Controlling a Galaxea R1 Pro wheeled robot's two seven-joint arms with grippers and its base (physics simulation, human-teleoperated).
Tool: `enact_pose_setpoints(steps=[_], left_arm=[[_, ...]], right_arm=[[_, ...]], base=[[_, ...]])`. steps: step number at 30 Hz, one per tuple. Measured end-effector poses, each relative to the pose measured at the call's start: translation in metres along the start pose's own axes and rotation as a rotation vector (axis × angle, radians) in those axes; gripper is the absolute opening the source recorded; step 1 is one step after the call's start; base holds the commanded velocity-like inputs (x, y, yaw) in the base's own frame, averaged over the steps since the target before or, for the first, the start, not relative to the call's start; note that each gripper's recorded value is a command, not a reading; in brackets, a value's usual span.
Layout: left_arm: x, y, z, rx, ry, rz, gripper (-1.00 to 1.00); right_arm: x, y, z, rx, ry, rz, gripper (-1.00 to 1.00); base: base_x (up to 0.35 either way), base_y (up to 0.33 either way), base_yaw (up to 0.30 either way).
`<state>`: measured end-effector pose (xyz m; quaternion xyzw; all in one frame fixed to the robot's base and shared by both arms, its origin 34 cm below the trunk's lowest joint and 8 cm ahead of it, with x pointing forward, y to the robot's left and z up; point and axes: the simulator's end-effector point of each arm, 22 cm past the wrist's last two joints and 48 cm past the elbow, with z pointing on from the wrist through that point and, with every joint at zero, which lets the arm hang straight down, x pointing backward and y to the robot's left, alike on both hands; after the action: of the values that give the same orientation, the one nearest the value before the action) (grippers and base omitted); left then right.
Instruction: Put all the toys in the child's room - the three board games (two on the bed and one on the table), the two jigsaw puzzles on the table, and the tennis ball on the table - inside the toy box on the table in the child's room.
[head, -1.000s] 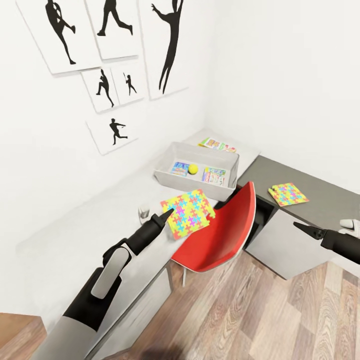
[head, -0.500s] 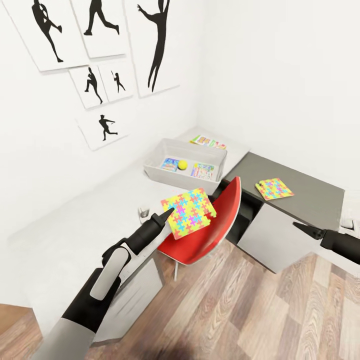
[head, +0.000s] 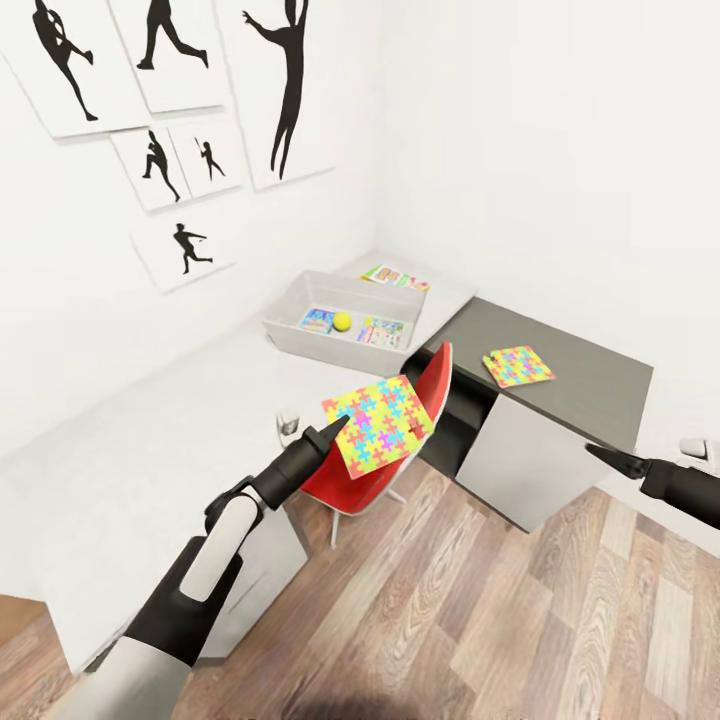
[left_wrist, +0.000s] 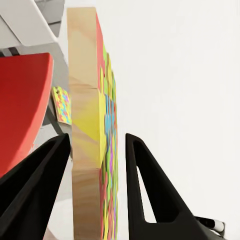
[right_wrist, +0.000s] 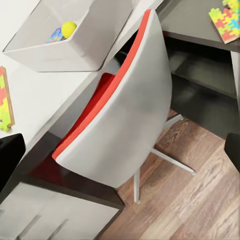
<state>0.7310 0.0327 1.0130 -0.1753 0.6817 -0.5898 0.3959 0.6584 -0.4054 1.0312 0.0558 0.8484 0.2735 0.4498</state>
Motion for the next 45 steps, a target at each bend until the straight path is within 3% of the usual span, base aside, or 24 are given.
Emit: enact_pose_setpoints(steps=[9,22,31,45], left_arm=[[-0.011,-0.021,0.003,0.023,-0.022,0.013,-1.0],[-0.044,-0.04,0.02,-0.071,-0.066,-0.003,-1.0],[-0.057,-0.061,0.024,-0.062,-0.083,0.021,-1.0],[-0.062,-0.073,0.023,-0.047,-0.093,0.039,-1.0]], right_arm=[[0.0,0.0,0.0,0.0,0.0,-0.001,1.0],[0.001,0.0,0.0,-0.001,0.0,0.0,1.0],[0.001,0.0,0.0,-0.001,0.004,0.005,1.0],[0.006,0.008,0.006,-0.02,0.027,0.001,1.0]], base=[[-0.02,-0.028,-0.003],[-0.012,-0.024,0.0],[-0.038,-0.204,-0.003],[0.001,-0.253,-0.088]])
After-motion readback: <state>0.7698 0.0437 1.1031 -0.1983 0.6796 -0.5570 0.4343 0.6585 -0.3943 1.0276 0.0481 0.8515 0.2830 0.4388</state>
